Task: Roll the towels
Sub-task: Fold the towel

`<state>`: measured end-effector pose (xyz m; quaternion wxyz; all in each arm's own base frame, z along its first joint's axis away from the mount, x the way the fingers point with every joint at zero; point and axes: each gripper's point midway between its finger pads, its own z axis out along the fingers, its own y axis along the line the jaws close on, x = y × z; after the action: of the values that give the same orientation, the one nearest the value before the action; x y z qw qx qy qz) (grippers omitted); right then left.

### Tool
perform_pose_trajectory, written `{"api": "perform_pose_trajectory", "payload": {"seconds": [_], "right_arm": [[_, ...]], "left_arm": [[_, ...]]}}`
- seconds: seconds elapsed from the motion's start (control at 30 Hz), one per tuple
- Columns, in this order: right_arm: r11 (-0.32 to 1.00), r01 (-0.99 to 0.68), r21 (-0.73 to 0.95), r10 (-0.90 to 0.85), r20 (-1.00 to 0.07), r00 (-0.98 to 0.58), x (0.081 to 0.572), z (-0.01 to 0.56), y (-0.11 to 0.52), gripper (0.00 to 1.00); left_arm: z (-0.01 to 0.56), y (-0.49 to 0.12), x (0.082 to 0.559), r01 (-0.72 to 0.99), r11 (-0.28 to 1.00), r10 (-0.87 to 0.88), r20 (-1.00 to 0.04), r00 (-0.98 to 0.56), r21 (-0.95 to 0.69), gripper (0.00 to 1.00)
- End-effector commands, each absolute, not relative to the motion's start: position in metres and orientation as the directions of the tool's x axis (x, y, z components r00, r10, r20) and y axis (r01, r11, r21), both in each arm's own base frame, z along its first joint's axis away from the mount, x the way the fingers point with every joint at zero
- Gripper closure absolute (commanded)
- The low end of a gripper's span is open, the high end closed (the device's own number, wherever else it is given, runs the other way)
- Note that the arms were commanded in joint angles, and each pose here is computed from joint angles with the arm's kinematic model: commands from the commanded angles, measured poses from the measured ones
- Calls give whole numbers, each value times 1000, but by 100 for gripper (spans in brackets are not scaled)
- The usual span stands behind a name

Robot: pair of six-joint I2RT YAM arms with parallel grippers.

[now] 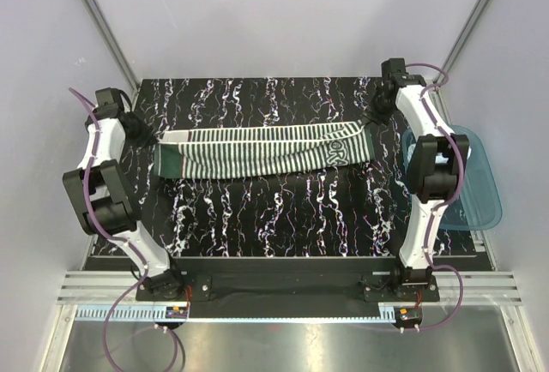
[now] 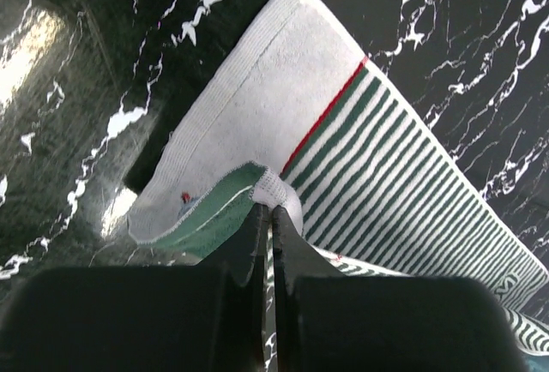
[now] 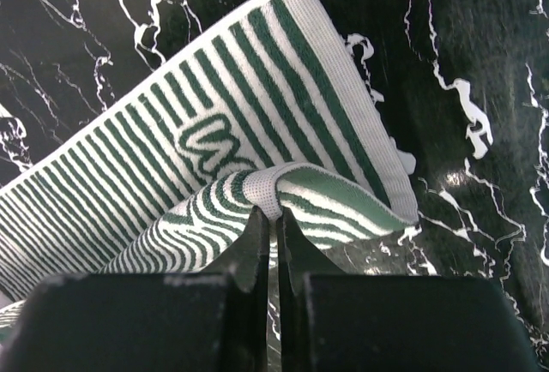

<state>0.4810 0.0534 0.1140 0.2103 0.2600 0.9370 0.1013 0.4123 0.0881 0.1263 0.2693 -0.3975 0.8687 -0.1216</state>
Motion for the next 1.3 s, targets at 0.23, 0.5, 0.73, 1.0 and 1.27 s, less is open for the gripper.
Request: {"api": "perform_pose_trajectory", "payload": {"seconds": [0.23, 0.5, 0.73, 1.0, 1.27], "right_arm": [[834, 466, 295, 547, -332, -768, 510, 102, 38, 100], [805, 499, 321, 585, -288, -758, 537, 80, 29, 43], [805, 496, 325, 591, -369, -717, 557, 112, 19, 9], [806, 409, 428, 585, -472, -659, 518, 197, 29, 6], [815, 356, 456, 537, -365, -761, 450, 150, 74, 5]], "left_arm": [[132, 101, 456, -603, 687, -725, -439, -531, -406, 100], [103, 101, 487, -619, 704, -708, -407, -577, -348, 100], [110, 106, 516, -594, 727, -685, -408, -603, -344, 36], [194, 106, 495, -534, 762, -640, -550, -537, -365, 11], [194, 73, 417, -511, 756, -653, -525, -546, -410, 12]]}}
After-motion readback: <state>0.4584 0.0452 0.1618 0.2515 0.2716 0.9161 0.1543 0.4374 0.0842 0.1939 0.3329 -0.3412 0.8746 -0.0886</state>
